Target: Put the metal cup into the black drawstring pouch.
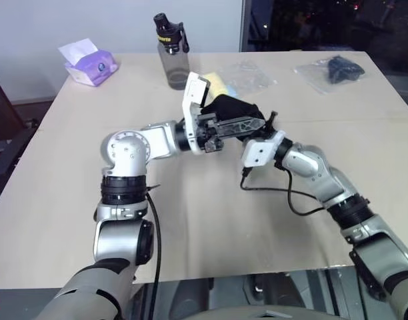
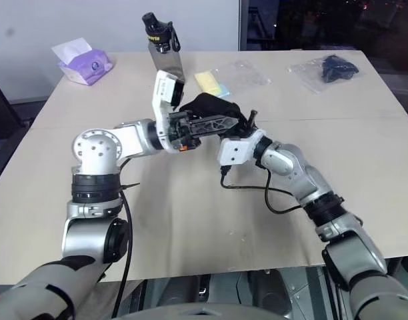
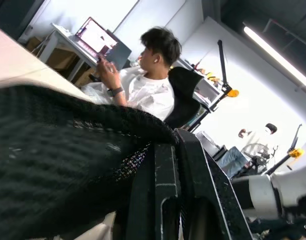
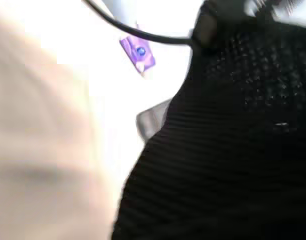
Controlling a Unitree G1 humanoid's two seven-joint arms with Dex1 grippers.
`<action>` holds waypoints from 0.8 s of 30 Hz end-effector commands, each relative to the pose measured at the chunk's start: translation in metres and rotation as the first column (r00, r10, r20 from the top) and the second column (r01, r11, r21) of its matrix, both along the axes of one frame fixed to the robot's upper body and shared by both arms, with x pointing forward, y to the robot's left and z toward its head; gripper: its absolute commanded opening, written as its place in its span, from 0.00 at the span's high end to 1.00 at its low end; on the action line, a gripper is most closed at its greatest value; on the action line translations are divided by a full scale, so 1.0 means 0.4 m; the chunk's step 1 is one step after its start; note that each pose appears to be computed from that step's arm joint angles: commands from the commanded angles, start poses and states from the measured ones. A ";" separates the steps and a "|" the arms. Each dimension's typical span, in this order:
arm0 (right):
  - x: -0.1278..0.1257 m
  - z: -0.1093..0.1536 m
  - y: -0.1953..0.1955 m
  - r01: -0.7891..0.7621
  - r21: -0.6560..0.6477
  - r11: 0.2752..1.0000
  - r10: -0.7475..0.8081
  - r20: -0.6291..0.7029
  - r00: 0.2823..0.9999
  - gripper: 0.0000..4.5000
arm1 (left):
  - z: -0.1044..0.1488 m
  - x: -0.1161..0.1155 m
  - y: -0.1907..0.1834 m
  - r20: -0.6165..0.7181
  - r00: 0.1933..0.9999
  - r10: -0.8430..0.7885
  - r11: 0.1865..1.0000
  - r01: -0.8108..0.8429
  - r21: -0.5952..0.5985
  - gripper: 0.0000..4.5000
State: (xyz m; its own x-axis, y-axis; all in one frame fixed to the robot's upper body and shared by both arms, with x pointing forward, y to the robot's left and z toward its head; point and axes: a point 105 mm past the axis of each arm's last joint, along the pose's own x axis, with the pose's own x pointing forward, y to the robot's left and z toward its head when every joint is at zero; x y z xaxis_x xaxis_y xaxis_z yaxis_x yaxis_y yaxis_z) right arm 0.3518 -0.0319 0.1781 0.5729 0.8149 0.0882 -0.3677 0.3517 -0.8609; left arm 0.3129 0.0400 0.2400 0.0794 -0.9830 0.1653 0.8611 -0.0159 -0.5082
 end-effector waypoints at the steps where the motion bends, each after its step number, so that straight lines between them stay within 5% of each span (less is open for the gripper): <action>1: -0.019 0.022 -0.032 -0.024 0.126 0.992 0.042 -0.146 0.988 0.48 | 0.018 0.046 0.005 0.056 0.994 0.092 0.996 -0.093 0.004 1.00; 5: -0.079 0.030 -0.073 -0.072 0.275 0.959 0.164 -0.329 0.930 0.04 | -0.048 0.054 -0.001 0.089 0.990 0.107 0.985 -0.118 0.123 1.00; 6: -0.107 0.035 -0.076 -0.104 0.319 0.942 0.229 -0.385 0.894 0.01 | -0.053 0.053 -0.002 0.088 0.991 0.103 0.986 -0.113 0.125 1.00; 13: -0.228 0.070 -0.107 -0.080 0.594 0.800 0.514 -0.613 0.600 0.01 | -0.056 0.071 0.003 0.075 0.988 0.134 0.985 -0.141 0.100 1.00; 18: -0.167 0.019 -0.146 0.064 0.462 0.885 0.287 -0.647 0.706 0.01 | -0.064 0.070 -0.001 0.073 0.988 0.133 0.985 -0.140 0.105 1.00; 24: -0.154 0.064 -0.192 0.101 0.555 0.826 0.305 -0.590 0.747 0.01 | -0.051 0.068 0.004 0.081 0.987 0.139 0.985 -0.146 0.090 1.00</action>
State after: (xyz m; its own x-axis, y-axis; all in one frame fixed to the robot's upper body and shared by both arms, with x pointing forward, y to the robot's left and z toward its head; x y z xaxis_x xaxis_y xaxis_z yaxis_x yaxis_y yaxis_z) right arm 0.2905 -0.0946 0.1824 0.5535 0.8275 0.0941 -0.8280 0.5589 -0.0446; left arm 0.3419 0.0380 0.2033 0.2125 -0.9766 0.0323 0.8621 0.1718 -0.4768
